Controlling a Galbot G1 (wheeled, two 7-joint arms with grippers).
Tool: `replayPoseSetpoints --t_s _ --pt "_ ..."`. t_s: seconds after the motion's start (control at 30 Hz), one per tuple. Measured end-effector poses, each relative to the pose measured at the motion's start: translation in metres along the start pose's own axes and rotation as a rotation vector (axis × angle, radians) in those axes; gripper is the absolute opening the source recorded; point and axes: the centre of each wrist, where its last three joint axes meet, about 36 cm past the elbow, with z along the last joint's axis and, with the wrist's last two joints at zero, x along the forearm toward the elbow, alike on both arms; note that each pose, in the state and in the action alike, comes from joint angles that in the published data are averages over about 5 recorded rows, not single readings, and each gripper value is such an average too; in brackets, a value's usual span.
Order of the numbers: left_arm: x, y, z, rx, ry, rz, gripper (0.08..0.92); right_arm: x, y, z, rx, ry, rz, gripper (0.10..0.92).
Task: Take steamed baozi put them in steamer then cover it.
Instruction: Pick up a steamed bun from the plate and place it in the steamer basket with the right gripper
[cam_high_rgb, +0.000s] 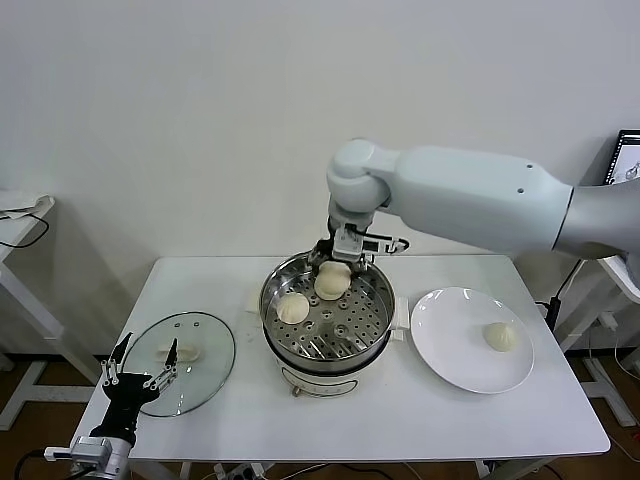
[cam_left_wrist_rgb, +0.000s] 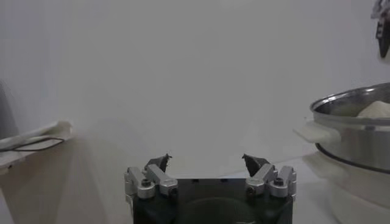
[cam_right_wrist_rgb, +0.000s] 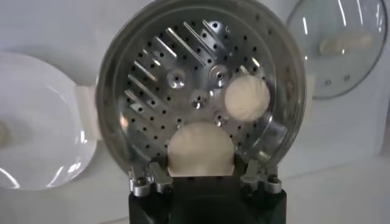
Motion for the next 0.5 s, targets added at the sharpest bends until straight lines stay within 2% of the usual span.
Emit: replayPoseSetpoints --t_s 0.5 --pt "-0.002 0.002 0.004 0.003 0.006 -0.007 0.823 -0.028 -0.007 -0.035 0.084 -0.088 0.004 0.704"
